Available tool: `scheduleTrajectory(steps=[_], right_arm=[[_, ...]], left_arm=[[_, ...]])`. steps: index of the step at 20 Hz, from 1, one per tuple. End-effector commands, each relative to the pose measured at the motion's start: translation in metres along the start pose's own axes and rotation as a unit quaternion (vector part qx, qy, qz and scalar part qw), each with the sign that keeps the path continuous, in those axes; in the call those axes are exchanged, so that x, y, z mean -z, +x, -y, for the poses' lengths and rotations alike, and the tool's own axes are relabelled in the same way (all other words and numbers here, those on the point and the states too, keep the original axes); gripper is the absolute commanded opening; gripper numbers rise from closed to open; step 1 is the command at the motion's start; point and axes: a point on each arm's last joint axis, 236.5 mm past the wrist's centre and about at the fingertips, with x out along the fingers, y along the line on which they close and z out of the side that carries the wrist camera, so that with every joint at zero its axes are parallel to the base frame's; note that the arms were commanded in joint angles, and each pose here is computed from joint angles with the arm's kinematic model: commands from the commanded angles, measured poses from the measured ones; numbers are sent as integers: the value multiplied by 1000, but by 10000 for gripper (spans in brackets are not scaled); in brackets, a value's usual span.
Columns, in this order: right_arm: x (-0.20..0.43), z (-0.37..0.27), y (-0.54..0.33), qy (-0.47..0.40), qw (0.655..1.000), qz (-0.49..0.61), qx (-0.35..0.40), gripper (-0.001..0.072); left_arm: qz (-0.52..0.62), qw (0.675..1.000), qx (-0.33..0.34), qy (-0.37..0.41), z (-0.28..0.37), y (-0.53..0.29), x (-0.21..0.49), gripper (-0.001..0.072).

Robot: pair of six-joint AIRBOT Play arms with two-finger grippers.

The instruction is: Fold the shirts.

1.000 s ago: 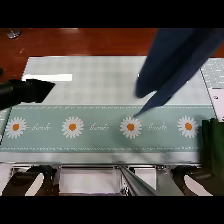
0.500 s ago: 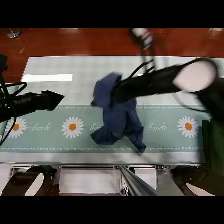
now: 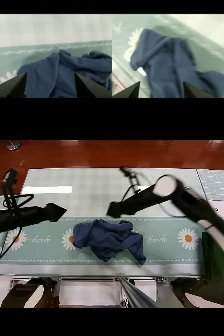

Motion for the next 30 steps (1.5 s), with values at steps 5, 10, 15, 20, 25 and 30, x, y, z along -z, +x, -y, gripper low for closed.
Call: scheduleTrajectory(steps=[5,10,15,20,25,30], right_arm=[[131,252,-188,244,908,24,341,616],[173,187,-68,343,934,80,52,616],[198,172,-42,355,933,59,12,615],[231,172,-30,363,932,11,24,615],[225,159,-19,367,930,20,-4,615],[198,130,20,330,943,26,-27,615]], left_arm=[[-207,969,17,-132,-31,40,134,701],[-203,948,77,-232,-23,80,166,701],[-150,939,124,-285,-14,109,136,700],[-109,942,208,-241,20,120,102,24],[-110,940,254,-199,40,110,82,24],[-104,942,254,-195,41,109,76,24]])
